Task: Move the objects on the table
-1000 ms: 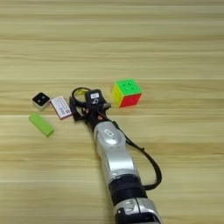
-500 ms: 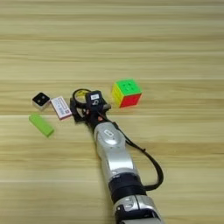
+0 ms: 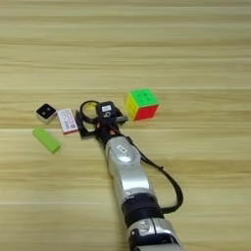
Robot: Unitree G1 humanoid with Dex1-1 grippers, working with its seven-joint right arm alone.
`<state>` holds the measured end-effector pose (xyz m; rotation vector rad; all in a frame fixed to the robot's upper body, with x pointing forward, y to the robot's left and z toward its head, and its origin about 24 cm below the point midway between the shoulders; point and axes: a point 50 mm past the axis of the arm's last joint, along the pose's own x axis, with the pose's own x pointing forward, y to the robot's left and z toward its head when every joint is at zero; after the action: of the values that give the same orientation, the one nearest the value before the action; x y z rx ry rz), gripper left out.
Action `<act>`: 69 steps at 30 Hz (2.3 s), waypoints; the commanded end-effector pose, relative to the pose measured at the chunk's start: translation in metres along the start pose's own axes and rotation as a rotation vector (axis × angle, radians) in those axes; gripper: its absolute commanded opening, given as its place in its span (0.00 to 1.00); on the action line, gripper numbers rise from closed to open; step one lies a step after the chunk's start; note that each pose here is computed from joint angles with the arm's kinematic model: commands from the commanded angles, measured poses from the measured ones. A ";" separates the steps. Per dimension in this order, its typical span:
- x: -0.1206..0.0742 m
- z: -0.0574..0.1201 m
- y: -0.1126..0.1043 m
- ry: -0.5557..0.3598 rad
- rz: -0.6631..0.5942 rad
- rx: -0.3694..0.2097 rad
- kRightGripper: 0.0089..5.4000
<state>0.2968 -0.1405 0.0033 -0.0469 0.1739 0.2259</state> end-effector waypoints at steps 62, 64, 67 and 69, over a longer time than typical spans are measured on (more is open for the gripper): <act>-0.067 0.006 0.093 -0.092 0.455 0.008 0.99; -0.066 0.004 0.094 -0.084 0.458 0.007 0.99; -0.064 0.002 0.094 -0.074 0.460 0.005 0.99; -0.064 0.002 0.094 -0.066 0.459 0.006 0.99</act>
<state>0.2067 -0.0649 0.0038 0.0131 0.1611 0.6911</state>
